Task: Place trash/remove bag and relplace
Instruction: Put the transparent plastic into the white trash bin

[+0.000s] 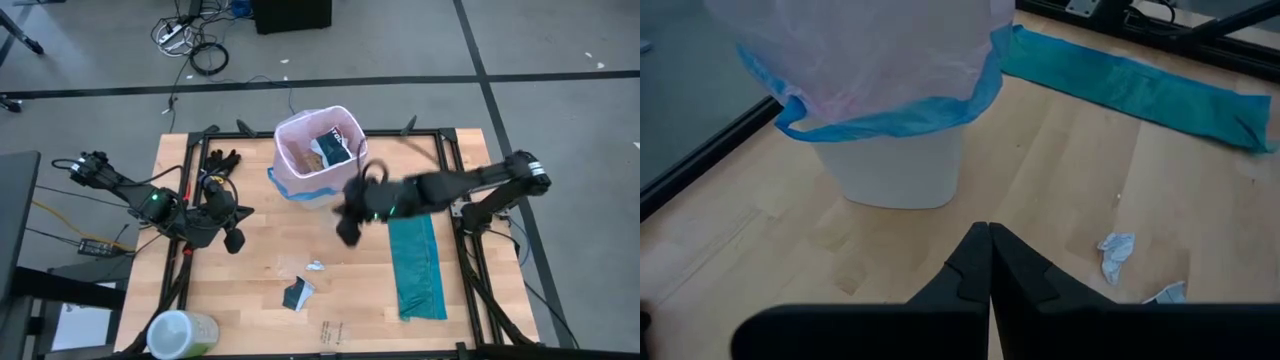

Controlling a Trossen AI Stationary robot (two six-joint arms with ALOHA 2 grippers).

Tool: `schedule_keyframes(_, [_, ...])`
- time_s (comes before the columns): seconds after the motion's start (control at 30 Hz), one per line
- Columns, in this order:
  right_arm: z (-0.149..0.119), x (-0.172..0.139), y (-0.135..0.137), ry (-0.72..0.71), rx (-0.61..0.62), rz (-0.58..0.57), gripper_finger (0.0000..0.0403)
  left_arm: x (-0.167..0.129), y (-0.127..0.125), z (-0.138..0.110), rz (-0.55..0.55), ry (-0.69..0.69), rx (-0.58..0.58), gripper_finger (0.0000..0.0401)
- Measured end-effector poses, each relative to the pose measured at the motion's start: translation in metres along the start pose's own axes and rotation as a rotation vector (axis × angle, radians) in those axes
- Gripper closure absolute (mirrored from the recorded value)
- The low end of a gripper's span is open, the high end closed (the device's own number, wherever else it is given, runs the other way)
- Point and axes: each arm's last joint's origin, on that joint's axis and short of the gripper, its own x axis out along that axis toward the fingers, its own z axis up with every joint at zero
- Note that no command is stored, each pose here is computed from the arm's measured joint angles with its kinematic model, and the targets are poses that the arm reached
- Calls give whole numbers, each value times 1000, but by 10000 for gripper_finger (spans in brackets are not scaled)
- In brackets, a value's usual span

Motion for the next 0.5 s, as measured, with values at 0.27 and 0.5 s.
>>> schedule_keyframes(0.27, [72, 0, -50, -254, -83, -102, 403, 0, 0, 0, 0, -1, 0, 393])
schedule_keyframes(0.5, [83, 23, -92, -186, -140, -131, 368, 0, 0, 0, 0, -3, 0, 393])
